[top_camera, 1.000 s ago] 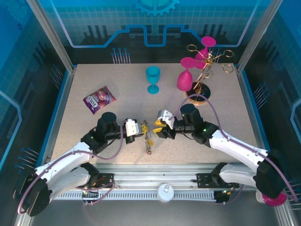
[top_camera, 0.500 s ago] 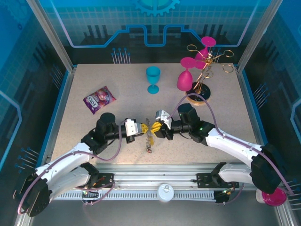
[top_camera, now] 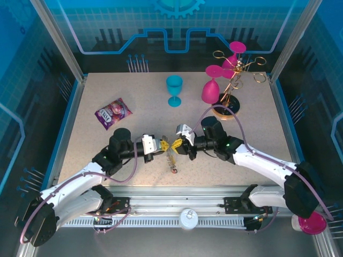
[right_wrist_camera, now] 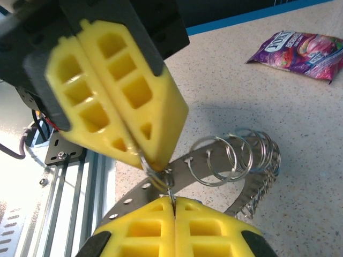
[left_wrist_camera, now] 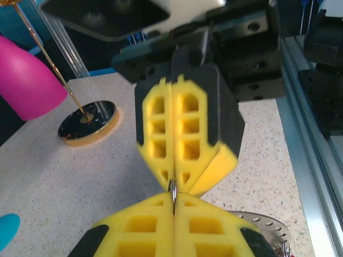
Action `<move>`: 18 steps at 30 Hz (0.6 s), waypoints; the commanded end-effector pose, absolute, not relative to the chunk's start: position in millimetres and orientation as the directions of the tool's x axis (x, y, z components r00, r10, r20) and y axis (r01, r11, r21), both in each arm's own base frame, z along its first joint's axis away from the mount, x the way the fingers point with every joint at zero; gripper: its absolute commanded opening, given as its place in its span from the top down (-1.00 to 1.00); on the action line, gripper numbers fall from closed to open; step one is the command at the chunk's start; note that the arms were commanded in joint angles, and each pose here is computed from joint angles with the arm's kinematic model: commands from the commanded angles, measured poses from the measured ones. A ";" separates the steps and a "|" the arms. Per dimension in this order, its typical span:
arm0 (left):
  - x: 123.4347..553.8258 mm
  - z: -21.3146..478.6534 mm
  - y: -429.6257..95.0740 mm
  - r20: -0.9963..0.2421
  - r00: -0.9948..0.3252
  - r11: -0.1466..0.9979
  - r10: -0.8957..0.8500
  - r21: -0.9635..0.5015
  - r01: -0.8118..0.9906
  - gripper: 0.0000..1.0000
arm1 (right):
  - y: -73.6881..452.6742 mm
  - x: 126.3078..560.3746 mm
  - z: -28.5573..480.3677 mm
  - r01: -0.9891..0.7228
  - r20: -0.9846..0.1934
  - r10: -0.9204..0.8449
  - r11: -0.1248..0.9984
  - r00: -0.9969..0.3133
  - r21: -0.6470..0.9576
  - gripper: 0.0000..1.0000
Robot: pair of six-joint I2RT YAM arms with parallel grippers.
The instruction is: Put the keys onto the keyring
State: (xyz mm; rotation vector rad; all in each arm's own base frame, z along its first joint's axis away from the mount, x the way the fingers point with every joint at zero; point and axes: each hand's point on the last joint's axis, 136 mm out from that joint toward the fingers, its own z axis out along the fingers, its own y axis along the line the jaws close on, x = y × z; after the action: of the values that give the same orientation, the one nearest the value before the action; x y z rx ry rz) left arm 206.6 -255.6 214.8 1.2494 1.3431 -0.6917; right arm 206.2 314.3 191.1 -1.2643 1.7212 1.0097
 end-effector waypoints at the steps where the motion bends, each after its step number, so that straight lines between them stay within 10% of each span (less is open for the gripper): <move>1: 198.8 258.3 -264.4 -0.952 0.278 0.240 0.130 0.302 0.923 1.00 | 320.8 207.5 191.9 -0.958 -0.887 -0.370 0.174 -0.277 0.227 1.00; 6: 207.9 260.4 -266.7 -0.947 0.308 0.275 0.094 0.322 0.906 1.00 | 321.4 209.4 202.2 -0.961 -0.899 -0.347 0.165 -0.269 0.223 1.00; 12: 210.0 248.5 -268.6 -0.958 0.269 0.271 0.099 0.286 0.919 1.00 | 296.0 226.9 214.8 -0.953 -0.940 -0.300 0.295 -0.163 0.071 0.34; 18: 210.2 243.3 -269.3 -0.964 0.249 0.268 0.092 0.265 0.926 1.00 | 295.1 222.8 225.1 -0.966 -0.955 -0.293 0.256 -0.047 -0.031 0.31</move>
State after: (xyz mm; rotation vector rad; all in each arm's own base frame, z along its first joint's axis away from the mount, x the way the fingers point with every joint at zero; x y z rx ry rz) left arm 217.5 -266.2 230.3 1.1528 1.2549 -0.7534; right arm 218.6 294.6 216.4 -1.1939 1.6224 0.8998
